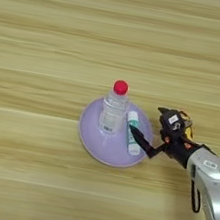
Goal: Move the objects on the table
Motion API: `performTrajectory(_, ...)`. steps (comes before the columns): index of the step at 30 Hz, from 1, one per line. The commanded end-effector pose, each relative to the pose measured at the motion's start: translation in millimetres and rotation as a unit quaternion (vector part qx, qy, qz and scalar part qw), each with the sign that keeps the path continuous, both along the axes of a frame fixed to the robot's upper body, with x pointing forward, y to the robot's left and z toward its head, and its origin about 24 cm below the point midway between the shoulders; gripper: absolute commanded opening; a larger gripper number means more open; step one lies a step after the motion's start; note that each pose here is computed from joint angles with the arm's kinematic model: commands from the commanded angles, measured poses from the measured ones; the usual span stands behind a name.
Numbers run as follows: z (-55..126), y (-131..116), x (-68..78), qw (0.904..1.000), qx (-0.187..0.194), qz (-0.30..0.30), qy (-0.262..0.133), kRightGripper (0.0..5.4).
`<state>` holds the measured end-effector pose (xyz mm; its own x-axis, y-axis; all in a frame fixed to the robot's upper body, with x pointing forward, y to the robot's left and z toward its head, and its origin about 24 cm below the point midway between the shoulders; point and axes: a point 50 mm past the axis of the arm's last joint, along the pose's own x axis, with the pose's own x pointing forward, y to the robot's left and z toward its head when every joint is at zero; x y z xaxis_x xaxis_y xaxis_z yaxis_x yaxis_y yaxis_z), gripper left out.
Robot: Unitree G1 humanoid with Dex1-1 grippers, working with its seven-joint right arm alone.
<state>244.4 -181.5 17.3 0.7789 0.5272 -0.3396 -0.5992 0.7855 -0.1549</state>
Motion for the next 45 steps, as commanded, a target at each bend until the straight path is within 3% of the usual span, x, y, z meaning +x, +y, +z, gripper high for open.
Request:
performTrajectory(1, 19.8, 10.9, 9.2, 0.9983, 0.008, 0.016, -0.055, 5.35)
performTrajectory(9, 15.1, 24.1, 8.1, 0.9981, 0.019, 0.027, -0.053, 5.35)
performTrajectory(45, 11.2, 65.7, 44.6, 0.9973, 0.040, 0.026, -0.057, 5.35)
